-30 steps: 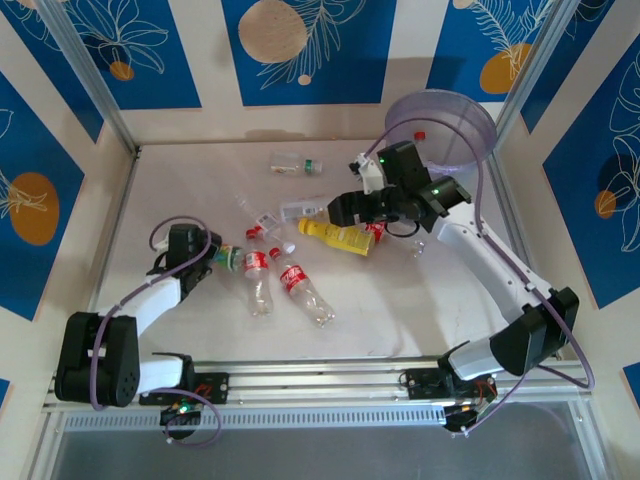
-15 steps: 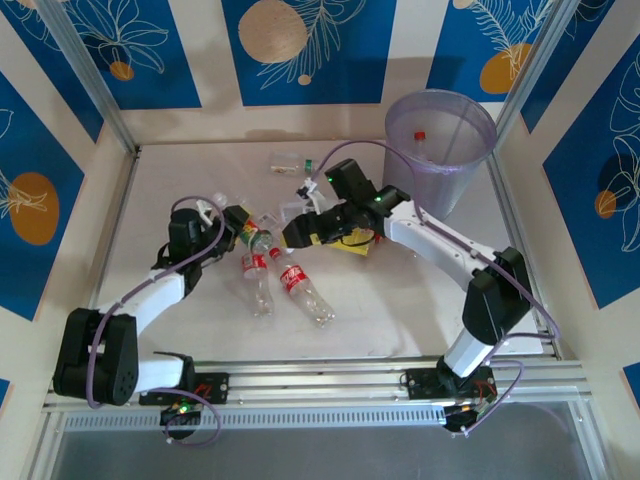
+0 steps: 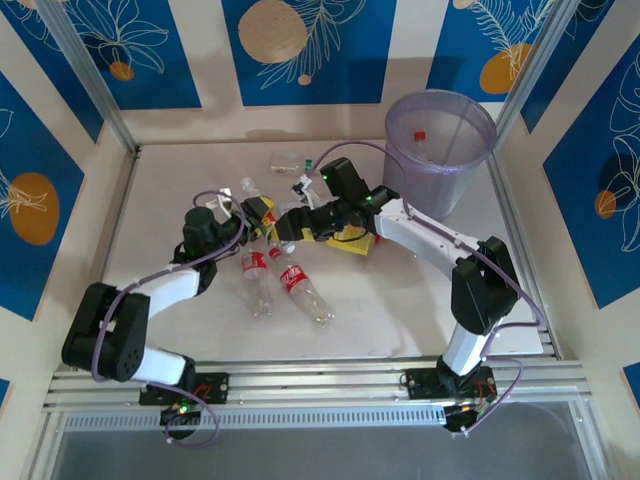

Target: Put the plastic bottles in the bin

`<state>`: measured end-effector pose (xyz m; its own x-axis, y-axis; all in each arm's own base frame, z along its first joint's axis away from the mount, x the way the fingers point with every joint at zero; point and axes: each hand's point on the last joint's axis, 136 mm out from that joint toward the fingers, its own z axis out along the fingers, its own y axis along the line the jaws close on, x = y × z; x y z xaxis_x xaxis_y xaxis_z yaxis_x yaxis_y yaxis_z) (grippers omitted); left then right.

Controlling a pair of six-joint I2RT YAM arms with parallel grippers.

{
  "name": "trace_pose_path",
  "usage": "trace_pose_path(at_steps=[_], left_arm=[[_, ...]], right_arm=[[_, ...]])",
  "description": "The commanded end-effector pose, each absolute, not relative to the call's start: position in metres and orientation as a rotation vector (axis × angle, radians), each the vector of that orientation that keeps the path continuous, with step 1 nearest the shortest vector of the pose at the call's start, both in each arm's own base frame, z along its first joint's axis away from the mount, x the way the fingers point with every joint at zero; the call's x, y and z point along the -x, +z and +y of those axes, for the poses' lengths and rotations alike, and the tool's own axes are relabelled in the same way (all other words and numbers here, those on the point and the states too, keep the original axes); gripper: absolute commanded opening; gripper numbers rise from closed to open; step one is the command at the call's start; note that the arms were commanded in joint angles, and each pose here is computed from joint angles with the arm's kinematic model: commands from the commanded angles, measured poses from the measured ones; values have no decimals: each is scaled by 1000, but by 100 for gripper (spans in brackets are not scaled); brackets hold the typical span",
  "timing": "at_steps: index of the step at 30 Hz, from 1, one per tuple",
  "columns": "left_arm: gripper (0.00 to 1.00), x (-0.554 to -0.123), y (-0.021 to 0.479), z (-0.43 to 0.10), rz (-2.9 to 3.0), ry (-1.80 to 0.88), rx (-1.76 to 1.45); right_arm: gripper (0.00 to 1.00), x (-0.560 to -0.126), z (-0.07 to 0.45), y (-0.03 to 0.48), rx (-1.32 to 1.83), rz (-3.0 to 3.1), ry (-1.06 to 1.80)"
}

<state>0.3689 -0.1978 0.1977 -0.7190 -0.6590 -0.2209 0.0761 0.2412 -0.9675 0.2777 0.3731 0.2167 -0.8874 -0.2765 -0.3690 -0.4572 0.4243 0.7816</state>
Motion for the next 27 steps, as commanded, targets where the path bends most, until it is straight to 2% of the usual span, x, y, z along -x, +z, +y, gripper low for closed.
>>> trace_pose_path(at_steps=[1, 11, 18, 24, 27], left_arm=[[49, -366, 234, -217, 1790, -1655, 411], [49, -363, 240, -231, 1790, -1672, 373], [53, -364, 246, -233, 1786, -1656, 356], [65, -366, 251, -233, 1780, -1632, 330], [82, -367, 256, -233, 1771, -1620, 314]], right_arm=[[83, -280, 381, 224, 665, 2447, 1524], [83, -296, 373, 214, 596, 2477, 1505], [74, -295, 373, 215, 590, 2475, 1526], [66, -295, 368, 223, 583, 2456, 1530], [63, -296, 364, 227, 575, 2445, 1524]])
